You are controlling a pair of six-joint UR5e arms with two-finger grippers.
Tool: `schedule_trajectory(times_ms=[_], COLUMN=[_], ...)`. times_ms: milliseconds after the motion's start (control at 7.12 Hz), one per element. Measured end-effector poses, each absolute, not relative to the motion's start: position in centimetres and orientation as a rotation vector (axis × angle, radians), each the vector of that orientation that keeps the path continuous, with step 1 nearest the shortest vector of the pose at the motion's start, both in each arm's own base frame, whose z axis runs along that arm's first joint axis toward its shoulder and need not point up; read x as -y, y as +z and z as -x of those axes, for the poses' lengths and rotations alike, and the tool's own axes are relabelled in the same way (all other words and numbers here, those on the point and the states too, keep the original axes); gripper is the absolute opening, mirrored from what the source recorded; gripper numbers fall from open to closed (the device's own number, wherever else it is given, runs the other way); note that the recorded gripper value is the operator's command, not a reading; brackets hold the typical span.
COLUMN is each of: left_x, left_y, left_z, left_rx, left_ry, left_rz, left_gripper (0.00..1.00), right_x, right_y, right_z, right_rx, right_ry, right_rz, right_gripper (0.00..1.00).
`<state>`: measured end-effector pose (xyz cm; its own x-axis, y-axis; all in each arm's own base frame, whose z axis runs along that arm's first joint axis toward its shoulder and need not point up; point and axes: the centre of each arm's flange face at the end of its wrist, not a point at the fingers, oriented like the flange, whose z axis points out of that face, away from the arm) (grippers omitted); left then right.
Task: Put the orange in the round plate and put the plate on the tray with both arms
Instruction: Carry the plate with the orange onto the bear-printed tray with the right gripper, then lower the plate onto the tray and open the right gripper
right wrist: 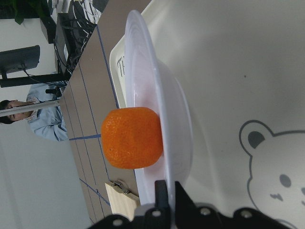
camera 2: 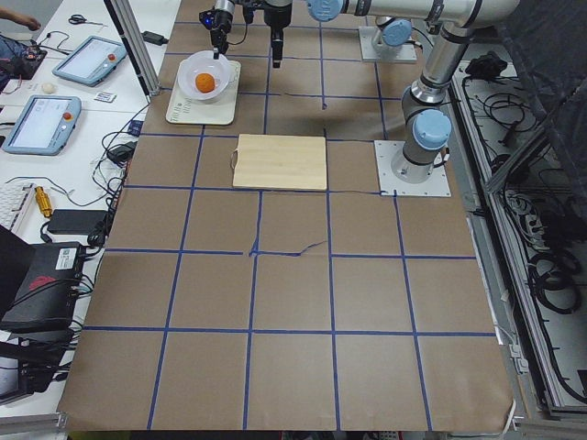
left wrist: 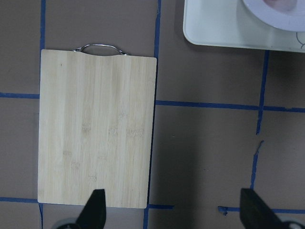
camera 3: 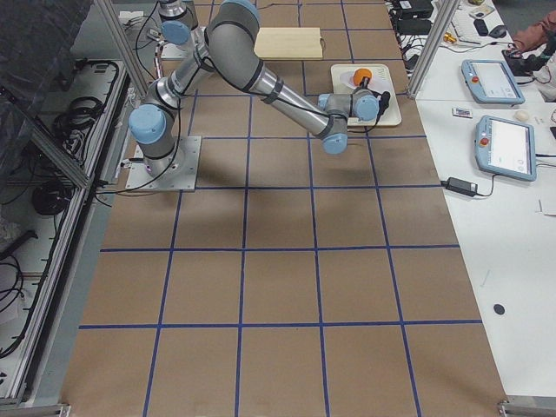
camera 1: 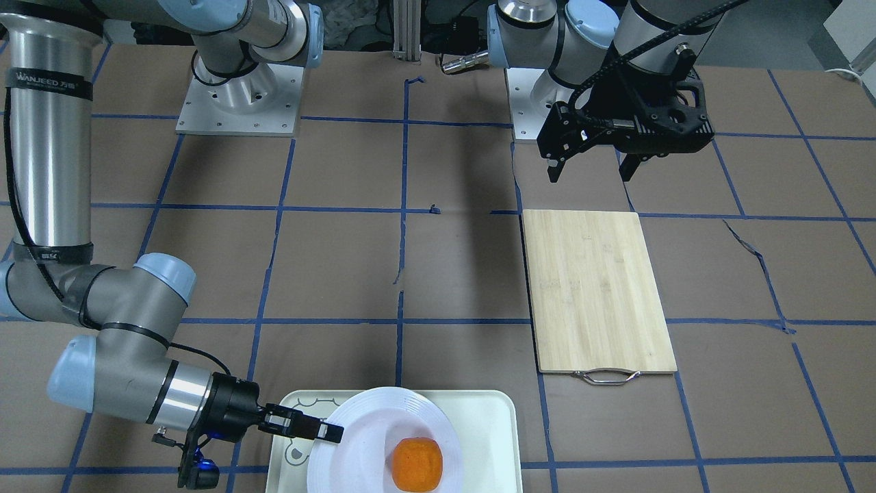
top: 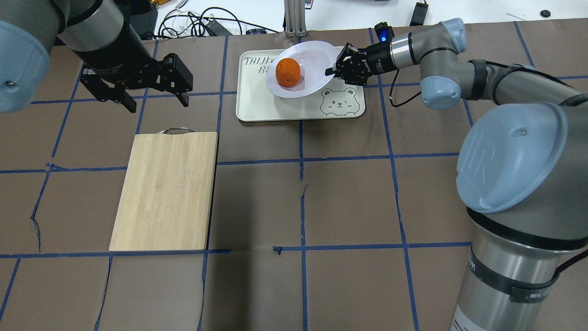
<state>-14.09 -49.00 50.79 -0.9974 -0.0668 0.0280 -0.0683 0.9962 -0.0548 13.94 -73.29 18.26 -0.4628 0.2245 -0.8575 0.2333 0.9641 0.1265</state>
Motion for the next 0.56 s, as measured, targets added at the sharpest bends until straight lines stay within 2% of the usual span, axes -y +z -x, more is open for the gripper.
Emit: schedule_trajectory(times_ms=[561], left_x=[49.0], left_y=[50.8], left_z=[14.1], left_rx=[3.113], left_ry=[0.086], left_rz=[-0.105], left_gripper=[1.0], right_x=[73.4], right_y=[19.6], right_z=[-13.6], right_rx=[-2.084], right_ry=[-0.023], right_rz=[-0.345], right_gripper=[0.84])
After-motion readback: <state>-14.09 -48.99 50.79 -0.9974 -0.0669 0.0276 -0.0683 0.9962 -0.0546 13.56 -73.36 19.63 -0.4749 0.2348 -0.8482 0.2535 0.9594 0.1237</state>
